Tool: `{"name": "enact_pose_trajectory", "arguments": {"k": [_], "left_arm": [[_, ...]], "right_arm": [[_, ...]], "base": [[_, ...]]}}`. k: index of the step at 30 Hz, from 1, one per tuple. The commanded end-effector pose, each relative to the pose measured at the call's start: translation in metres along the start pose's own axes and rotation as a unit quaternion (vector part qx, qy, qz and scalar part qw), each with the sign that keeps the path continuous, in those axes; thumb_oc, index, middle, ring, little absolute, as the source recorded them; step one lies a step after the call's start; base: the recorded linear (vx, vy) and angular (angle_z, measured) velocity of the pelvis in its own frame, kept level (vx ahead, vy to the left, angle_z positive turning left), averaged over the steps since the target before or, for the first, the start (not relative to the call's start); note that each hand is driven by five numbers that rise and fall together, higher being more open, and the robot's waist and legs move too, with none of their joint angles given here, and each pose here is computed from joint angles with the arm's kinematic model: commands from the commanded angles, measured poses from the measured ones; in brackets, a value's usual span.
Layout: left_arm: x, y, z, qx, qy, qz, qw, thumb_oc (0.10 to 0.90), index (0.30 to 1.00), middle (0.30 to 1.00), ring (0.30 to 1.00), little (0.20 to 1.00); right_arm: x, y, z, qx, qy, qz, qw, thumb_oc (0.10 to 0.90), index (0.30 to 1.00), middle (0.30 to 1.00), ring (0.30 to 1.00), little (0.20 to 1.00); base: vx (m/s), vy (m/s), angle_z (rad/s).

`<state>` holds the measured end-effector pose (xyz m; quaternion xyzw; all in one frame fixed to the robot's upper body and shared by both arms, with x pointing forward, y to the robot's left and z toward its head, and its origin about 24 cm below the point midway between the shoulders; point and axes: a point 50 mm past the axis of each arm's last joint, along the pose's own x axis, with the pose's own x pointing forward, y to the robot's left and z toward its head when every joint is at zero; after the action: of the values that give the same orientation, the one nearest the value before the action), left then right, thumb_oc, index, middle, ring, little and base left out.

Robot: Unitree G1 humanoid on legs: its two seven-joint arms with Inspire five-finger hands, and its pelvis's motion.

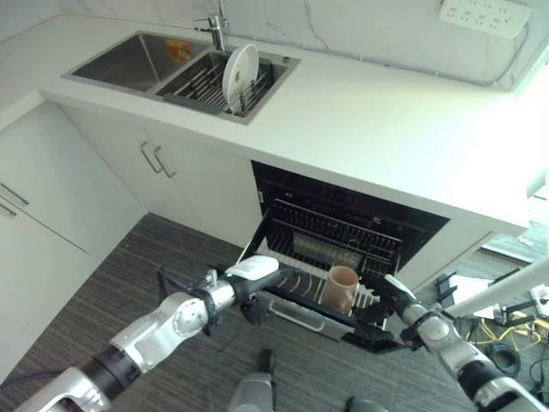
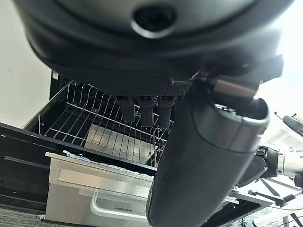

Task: Place the dishes in the dishwasher.

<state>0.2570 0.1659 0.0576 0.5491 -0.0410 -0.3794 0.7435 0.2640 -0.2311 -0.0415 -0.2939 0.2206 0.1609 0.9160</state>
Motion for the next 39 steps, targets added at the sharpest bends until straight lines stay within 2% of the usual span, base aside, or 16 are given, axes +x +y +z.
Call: {"name": "enact_pose_trajectory", "arguments": {"k": [1,6,9,13,14,16,19,23,27,29,30,31,33,36,37,39], "left_arm": [[-0.005,0.038,0.017,0.022,-0.059,0.091,0.994,0.8,0.9,0.9,0.9,0.9],[-0.006,0.037,0.016,0.02,-0.055,0.096,0.994,0.8,0.9,0.9,0.9,0.9],[-0.007,0.033,0.013,0.01,-0.045,0.106,0.993,0.8,0.9,0.9,0.9,0.9],[-0.014,0.022,0.004,-0.021,-0.014,0.13,0.991,0.8,0.9,0.9,0.9,0.9],[-0.018,0.016,-0.002,-0.039,0.004,0.148,0.988,0.8,0.9,0.9,0.9,0.9],[-0.032,0.004,-0.02,-0.088,0.058,0.198,0.975,0.8,0.9,0.9,0.9,0.9],[-0.049,-0.009,-0.038,-0.15,0.105,0.255,0.949,0.8,0.9,0.9,0.9,0.9],[-0.069,-0.021,-0.052,-0.243,0.136,0.356,0.892,0.8,0.9,0.9,0.9,0.9],[-0.08,-0.017,-0.061,-0.276,0.148,0.445,0.839,0.8,0.9,0.9,0.9,0.9],[-0.095,-0.003,-0.073,-0.332,0.146,0.565,0.741,0.8,0.9,0.9,0.9,0.9],[-0.097,-0.003,-0.075,-0.336,0.147,0.575,0.731,0.8,0.9,0.9,0.9,0.9],[-0.105,-0.005,-0.082,-0.358,0.156,0.615,0.685,0.8,0.9,0.9,0.9,0.9],[-0.111,-0.012,-0.089,-0.389,0.172,0.653,0.627,0.8,0.9,0.9,0.9,0.9],[-0.123,-0.038,-0.104,-0.439,0.224,0.707,0.506,0.8,0.9,0.9,0.9,0.9],[-0.129,-0.058,-0.112,-0.459,0.271,0.723,0.44,0.8,0.9,0.9,0.9,0.9],[-0.131,-0.098,-0.121,-0.461,0.372,0.689,0.417,0.8,0.9,0.9,0.9,0.9]], "right_arm": [[-0.004,-0.003,0.003,-0.05,-0.017,-0.001,0.999,0.8,0.9,0.9,0.9,0.9],[-0.005,-0.014,0.01,-0.017,-0.039,-0.064,0.997,0.8,0.9,0.9,0.9,0.9],[-0.008,-0.025,0.018,0.07,-0.076,-0.139,0.985,0.8,0.9,0.9,0.9,0.9],[-0.021,-0.037,0.031,0.182,-0.157,-0.228,0.943,0.8,0.9,0.9,0.9,0.9],[-0.031,-0.044,0.04,0.209,-0.198,-0.269,0.919,0.8,0.9,0.9,0.9,0.9],[-0.056,-0.055,0.06,0.247,-0.287,-0.324,0.867,0.8,0.9,0.9,0.9,0.9],[-0.081,-0.061,0.076,0.257,-0.361,-0.347,0.827,0.8,0.9,0.9,0.9,0.9],[-0.111,-0.073,0.095,0.238,-0.432,-0.362,0.791,0.8,0.9,0.9,0.9,0.9],[-0.124,-0.081,0.102,0.253,-0.46,-0.374,0.765,0.8,0.9,0.9,0.9,0.9],[-0.13,-0.084,0.109,0.264,-0.479,-0.386,0.743,0.8,0.9,0.9,0.9,0.9],[-0.13,-0.084,0.11,0.265,-0.479,-0.387,0.742,0.8,0.9,0.9,0.9,0.9],[-0.129,-0.084,0.111,0.267,-0.482,-0.389,0.738,0.8,0.9,0.9,0.9,0.9],[-0.129,-0.084,0.114,0.272,-0.485,-0.391,0.733,0.8,0.9,0.9,0.9,0.9],[-0.127,-0.083,0.114,0.281,-0.487,-0.397,0.725,0.8,0.9,0.9,0.9,0.9],[-0.125,-0.082,0.115,0.291,-0.486,-0.398,0.722,0.8,0.9,0.9,0.9,0.9],[-0.122,-0.081,0.119,0.306,-0.486,-0.386,0.722,0.8,0.9,0.9,0.9,0.9]], "base": [[0.0,0.0,0.0],[0.0,0.0,0.0],[0.0,0.01,0.0],[0.02,0.032,-0.03],[0.04,0.038,-0.03],[0.04,0.051,-0.09],[0.02,0.065,-0.29],[0.02,0.117,-0.14],[0.03,0.16,0.03],[0.08,0.326,0.11],[0.09,0.317,0.2],[0.06,0.23,0.12],[0.06,0.257,0.17],[0.05,0.217,0.16],[0.04,0.174,-0.02],[0.04,0.188,-0.16]]}}
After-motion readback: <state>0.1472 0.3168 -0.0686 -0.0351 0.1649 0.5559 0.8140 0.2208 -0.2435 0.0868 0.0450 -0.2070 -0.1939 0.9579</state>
